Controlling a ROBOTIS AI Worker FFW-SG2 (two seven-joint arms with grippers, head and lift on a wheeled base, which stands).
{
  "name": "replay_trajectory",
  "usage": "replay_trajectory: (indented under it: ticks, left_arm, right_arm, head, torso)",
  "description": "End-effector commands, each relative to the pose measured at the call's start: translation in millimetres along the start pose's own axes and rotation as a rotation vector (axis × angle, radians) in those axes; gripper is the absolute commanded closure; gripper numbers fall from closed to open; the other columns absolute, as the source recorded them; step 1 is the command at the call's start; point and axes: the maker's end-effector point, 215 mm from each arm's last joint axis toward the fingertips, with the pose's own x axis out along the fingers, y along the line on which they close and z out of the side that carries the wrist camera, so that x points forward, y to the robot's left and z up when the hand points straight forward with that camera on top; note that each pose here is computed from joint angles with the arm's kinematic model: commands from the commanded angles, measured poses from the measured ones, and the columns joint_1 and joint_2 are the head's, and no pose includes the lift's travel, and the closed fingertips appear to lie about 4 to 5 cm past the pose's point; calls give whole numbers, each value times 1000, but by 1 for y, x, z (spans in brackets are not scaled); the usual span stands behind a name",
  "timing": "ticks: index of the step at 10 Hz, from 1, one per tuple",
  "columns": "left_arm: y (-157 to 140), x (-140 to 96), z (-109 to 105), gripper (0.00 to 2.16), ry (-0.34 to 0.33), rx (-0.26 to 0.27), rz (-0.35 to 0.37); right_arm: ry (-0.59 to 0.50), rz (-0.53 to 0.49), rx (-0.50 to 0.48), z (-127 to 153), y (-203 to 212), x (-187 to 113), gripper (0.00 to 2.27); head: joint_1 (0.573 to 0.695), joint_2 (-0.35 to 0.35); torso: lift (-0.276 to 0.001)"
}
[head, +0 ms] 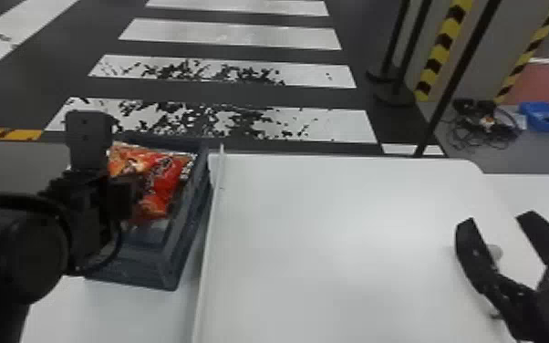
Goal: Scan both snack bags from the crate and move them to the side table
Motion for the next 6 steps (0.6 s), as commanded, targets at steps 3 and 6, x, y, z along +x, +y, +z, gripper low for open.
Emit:
replay_trajectory:
  ticks: [3, 6]
  left_arm:
    - [-12, -13, 18, 2148, -47, 17, -4]
    - [-46, -30, 35, 2148, -95, 35, -54]
  right_arm:
    - [1, -5, 1, 0, -2, -2, 97]
    - [4, -8, 0, -1, -3, -1, 100]
  head:
    - [695, -85]
    - [695, -101]
  torso:
    - [-95]
    - [-95]
